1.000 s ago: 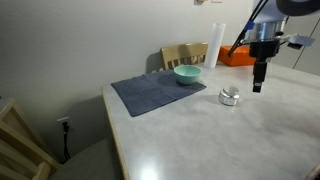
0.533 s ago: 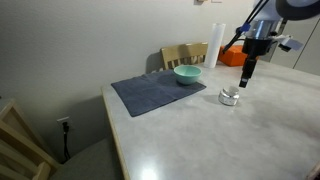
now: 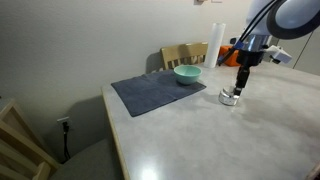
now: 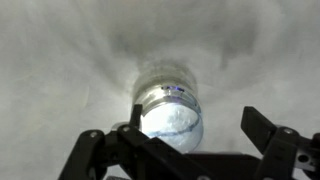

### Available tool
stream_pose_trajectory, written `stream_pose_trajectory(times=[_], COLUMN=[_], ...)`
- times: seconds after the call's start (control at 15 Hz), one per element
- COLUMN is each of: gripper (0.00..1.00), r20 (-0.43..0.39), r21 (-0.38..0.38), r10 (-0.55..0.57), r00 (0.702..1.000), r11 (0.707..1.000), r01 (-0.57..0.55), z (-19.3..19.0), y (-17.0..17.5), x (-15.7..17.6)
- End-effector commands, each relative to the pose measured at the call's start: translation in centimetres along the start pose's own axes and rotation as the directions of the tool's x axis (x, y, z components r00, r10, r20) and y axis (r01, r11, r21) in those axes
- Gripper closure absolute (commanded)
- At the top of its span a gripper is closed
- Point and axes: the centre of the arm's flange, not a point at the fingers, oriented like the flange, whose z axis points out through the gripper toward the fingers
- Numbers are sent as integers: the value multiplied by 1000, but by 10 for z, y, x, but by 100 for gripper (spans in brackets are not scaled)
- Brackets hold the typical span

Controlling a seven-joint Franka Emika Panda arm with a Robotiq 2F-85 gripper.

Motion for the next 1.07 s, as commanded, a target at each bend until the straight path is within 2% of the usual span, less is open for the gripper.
stream_pose_trajectory(times=[0.0, 0.4, 1.0], gripper=[0, 0, 0], r20=[5, -13, -27], r21=[-6, -46, -60], r10=[-31, -69, -109], r00=[1000, 998, 994], r11=[999, 997, 992], r01=[31, 68, 107], z=[14, 10, 24], y=[4, 7, 14], x=[11, 19, 24])
